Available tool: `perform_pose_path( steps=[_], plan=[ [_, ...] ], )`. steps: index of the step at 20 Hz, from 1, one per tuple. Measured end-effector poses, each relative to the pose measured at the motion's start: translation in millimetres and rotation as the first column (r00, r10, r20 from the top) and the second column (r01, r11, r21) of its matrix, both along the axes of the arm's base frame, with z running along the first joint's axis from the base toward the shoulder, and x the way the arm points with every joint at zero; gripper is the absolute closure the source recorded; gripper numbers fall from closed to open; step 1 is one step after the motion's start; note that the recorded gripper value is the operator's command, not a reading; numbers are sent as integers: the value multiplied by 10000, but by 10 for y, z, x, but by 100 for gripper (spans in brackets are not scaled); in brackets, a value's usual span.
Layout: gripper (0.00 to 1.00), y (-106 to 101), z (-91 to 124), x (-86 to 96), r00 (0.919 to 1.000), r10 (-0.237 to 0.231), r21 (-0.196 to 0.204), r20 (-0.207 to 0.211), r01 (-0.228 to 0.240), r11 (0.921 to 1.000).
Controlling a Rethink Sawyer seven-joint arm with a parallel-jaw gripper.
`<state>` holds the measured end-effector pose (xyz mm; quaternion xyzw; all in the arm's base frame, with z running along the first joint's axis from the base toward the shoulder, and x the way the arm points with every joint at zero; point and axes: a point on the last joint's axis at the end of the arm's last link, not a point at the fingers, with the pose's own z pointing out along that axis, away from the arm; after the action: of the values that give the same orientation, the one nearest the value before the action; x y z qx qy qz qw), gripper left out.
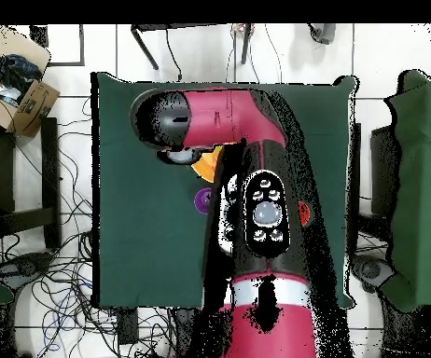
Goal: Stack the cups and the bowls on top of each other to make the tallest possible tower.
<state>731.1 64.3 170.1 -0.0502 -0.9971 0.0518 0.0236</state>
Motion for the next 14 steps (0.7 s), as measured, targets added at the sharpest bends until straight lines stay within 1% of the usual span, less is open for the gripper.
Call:
perform_pose_path(
  steps=[3,4,7,11,12,14],
  plan=[
    [0,-9,165,-155,9998,-204,252,-31,205,9995],
    [0,-21,233,-241,9996,-298,378,28,297,9988],
    [0,-53,321,-407,9984,-506,675,262,487,9965],
    [0,-118,339,-535,9955,-736,983,603,674,9929],
    [0,-168,322,-606,9928,-884,1159,805,787,9901],
    [0,-216,294,-676,9900,-1012,1327,983,878,9873]
  ],
)
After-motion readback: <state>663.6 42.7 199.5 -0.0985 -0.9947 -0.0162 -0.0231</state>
